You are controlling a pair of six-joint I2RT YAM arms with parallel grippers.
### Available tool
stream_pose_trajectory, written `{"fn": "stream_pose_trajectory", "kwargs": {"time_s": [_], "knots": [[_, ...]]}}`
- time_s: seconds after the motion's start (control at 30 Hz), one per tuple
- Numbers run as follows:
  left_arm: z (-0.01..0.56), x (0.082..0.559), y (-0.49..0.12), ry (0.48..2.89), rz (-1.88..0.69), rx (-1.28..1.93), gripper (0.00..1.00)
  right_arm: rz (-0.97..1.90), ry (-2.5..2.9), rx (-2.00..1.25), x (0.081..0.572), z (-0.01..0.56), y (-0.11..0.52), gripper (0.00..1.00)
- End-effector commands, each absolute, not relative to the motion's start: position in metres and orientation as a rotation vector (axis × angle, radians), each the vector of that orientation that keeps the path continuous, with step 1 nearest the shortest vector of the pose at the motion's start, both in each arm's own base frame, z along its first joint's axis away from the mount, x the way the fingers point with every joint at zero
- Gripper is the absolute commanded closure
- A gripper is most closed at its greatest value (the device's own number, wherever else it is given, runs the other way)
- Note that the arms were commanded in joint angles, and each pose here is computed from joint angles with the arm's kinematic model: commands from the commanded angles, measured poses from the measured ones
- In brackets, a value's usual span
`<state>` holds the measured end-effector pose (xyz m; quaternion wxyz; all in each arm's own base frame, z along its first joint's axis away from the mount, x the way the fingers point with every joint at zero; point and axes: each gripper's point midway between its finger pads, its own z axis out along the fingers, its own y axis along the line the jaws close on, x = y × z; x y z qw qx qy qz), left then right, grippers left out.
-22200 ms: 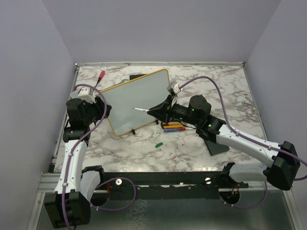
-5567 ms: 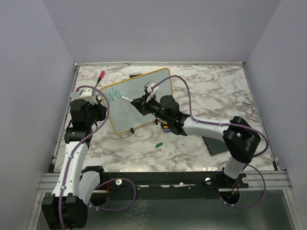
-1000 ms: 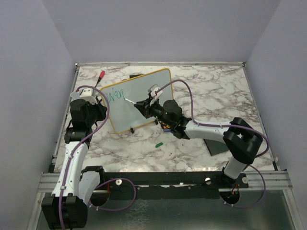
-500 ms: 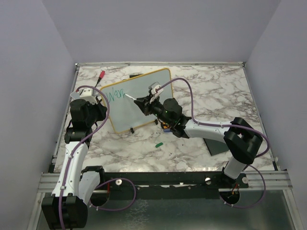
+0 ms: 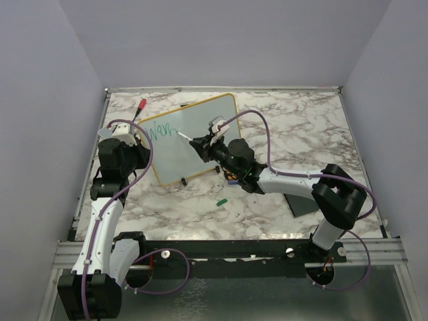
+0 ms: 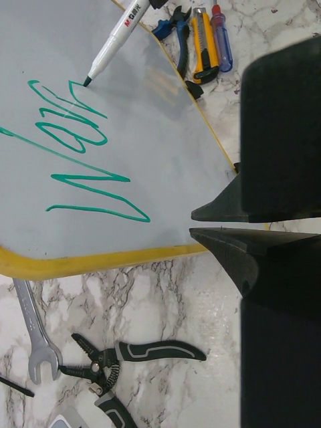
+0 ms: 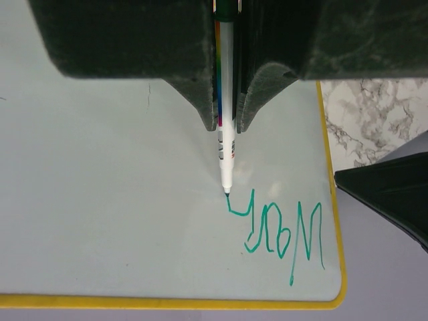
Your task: Write a sentence on the whiteboard
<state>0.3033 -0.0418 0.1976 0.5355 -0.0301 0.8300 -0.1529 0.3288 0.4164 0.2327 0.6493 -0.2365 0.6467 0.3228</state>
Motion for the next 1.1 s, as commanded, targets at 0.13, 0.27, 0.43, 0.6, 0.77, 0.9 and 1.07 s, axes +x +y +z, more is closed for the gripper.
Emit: {"fn": "stream_pose_trajectory", "kwargs": {"time_s": [0.13, 0.27, 0.43, 0.6, 0.77, 0.9, 1.07], "knots": [[0.205, 0.302, -0.047, 1.956, -0.394, -0.054, 0.92, 0.699, 1.516, -0.536, 0.328, 0.217, 0.406, 0.99], [0.205, 0.302, -0.048, 1.955, -0.397, -0.051, 0.92, 0.694, 1.499, -0.518, 0.33, 0.225, 0.405, 0.99], [0.205, 0.302, -0.048, 1.956, -0.397, -0.051, 0.92, 0.699, 1.47, -0.504, 0.333, 0.239, 0.408, 0.99], [0.205, 0.302, -0.048, 1.956, -0.397, -0.051, 0.92, 0.704, 1.44, -0.495, 0.335, 0.251, 0.41, 0.99], [0.205, 0.302, -0.048, 1.956, -0.398, -0.051, 0.92, 0.702, 1.419, -0.485, 0.338, 0.26, 0.412, 0.99], [0.205, 0.302, -0.048, 1.956, -0.398, -0.05, 0.92, 0.685, 1.416, -0.469, 0.341, 0.263, 0.41, 0.99], [0.205, 0.302, -0.048, 1.955, -0.399, -0.05, 0.92, 0.648, 1.428, -0.443, 0.346, 0.261, 0.403, 0.99]]}}
